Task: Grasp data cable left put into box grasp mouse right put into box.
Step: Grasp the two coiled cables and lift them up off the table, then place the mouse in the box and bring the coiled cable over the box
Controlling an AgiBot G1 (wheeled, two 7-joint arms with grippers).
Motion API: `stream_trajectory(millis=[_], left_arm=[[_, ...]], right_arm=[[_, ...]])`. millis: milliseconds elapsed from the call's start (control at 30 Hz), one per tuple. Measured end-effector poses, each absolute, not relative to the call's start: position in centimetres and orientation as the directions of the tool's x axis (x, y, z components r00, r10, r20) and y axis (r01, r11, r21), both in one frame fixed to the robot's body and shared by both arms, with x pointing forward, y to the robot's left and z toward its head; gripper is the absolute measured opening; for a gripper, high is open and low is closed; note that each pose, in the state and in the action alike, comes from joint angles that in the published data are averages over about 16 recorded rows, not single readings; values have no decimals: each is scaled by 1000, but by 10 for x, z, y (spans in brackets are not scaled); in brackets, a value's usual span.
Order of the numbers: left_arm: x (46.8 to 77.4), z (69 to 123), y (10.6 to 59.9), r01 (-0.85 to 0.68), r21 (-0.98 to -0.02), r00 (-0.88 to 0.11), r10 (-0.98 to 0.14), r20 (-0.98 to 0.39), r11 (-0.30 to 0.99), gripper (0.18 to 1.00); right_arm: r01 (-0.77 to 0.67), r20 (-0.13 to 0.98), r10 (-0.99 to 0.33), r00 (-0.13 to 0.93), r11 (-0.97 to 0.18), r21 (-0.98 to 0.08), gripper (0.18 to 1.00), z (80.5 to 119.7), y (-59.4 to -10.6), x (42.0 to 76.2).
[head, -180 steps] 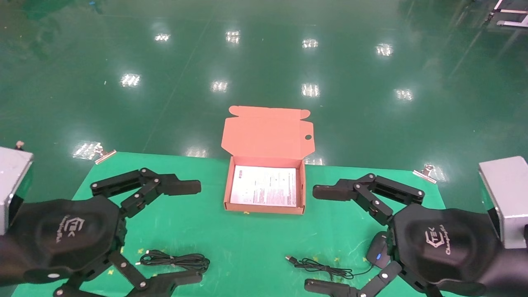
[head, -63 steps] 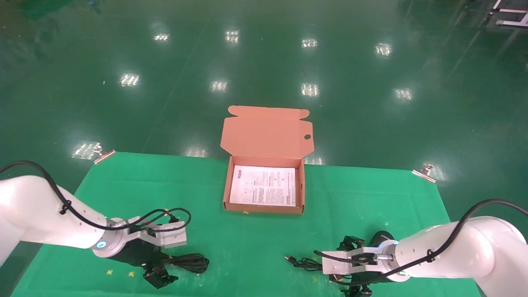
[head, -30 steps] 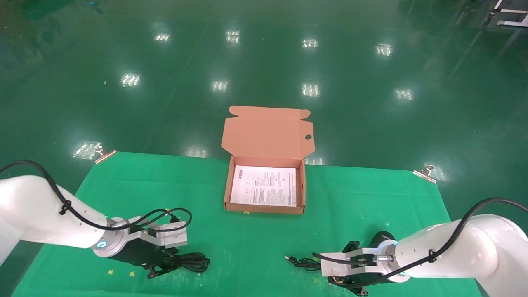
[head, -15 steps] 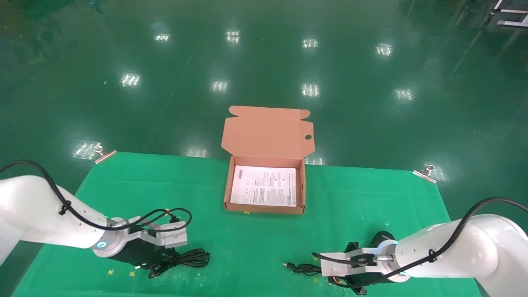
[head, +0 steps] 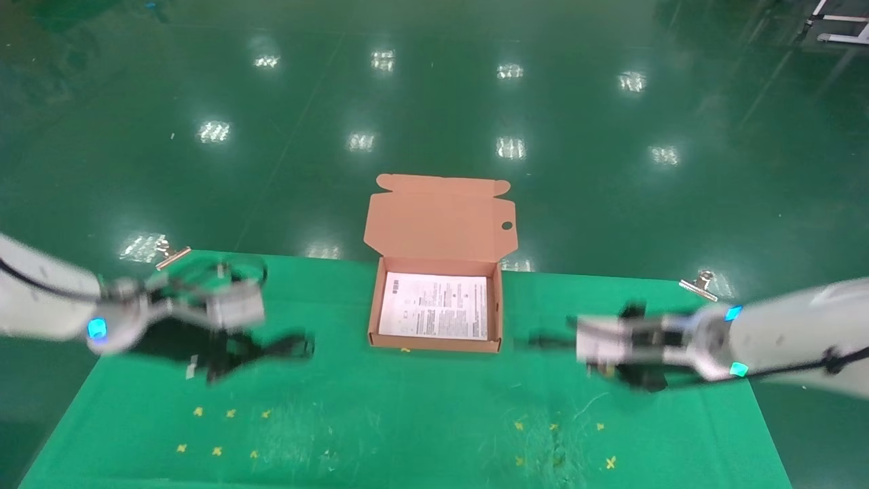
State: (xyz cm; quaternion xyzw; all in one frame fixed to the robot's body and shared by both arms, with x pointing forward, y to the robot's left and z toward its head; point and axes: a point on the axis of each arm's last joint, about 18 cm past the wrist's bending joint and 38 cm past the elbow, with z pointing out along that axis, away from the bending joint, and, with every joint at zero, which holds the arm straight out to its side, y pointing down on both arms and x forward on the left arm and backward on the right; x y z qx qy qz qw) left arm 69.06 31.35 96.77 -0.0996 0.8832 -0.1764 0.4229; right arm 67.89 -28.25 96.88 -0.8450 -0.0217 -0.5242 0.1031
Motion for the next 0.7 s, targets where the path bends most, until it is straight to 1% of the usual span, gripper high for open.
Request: stream_trajectory(millis=[200,333,500,700], left_arm=[[689,1032,290,65,-388,-489,-310,-816,919,267],[692,1062,272,119,-383,-411,-305,-859,916,267],[697,1089,254,168,-375,-339,-304,-890,912,266],[702,1108,242,194,-372,-293,-309,-905,907,266]], right_arm=[[257,952,-119,283,-947,-195,211,1043,-245,680],[341,966,-155,205,-914,-219,211,1081,-214,685],[418,970,-190,152,-877,-237,211,1113,-181,693],[463,975,-190,116,-858,-222,211,1136,-155,700]])
